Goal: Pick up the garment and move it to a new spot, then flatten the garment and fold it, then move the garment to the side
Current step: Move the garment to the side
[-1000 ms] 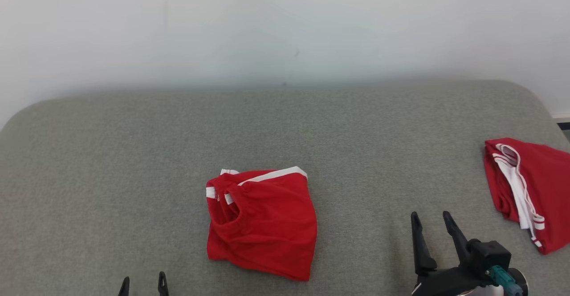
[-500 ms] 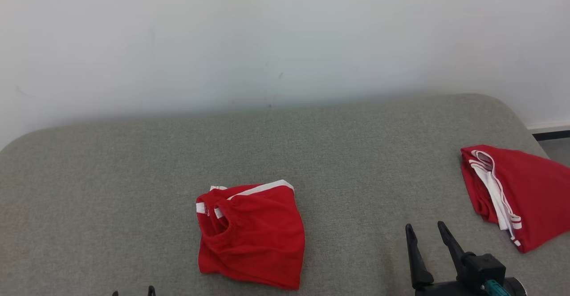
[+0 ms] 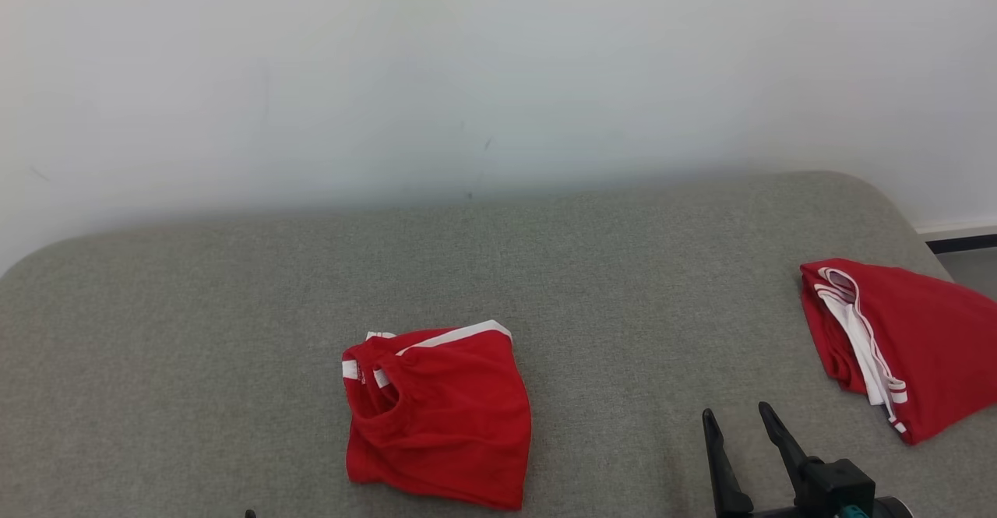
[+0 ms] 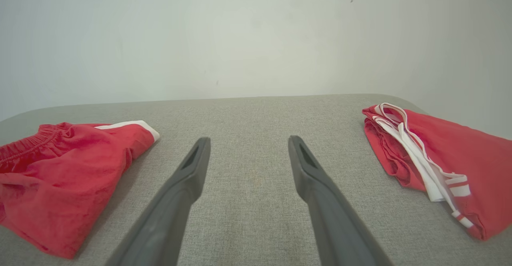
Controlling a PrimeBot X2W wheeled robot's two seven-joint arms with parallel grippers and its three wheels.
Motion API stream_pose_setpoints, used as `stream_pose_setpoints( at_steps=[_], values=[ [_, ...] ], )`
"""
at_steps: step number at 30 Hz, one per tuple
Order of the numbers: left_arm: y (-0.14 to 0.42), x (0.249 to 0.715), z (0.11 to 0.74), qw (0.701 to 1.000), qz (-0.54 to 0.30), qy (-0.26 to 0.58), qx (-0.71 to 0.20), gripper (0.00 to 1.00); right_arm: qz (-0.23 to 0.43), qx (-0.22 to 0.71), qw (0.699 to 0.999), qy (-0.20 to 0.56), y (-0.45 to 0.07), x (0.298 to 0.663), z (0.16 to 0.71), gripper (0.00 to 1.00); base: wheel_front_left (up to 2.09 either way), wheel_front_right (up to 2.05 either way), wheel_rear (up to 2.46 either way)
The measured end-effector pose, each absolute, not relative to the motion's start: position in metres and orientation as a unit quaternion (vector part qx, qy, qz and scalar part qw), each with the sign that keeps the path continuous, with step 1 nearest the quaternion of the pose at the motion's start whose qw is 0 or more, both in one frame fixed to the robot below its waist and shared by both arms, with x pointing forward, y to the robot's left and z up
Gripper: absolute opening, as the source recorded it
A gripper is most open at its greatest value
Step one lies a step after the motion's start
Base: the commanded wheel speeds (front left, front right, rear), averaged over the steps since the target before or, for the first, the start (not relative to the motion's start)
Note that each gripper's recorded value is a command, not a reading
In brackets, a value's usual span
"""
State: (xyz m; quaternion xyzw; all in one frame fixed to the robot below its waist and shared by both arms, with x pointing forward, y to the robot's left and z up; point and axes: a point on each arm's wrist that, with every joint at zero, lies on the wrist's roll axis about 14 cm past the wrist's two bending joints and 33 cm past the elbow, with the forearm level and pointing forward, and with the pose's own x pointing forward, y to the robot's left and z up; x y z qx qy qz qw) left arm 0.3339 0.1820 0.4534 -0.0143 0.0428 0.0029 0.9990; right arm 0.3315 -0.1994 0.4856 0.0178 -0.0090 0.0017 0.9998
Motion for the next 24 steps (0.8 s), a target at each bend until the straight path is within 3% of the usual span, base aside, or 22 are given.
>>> stream_pose_setpoints(
  at_steps=[9, 24],
  values=[
    [0.185, 0.333, 0.449, 0.999, 0.010, 0.050, -0.015, 1.00, 0.025, 0.019, 0.999, 0.010, -0.184, 0.334, 0.474, 1.00, 0.00, 0.00, 0.00],
    [0.183, 0.322, 0.427, 0.996, 0.019, 0.086, -0.024, 1.00, 0.186, 0.042, 0.979, 0.075, -0.077, 0.365, 0.445, 1.00, 0.00, 0.00, 0.00]
  ],
)
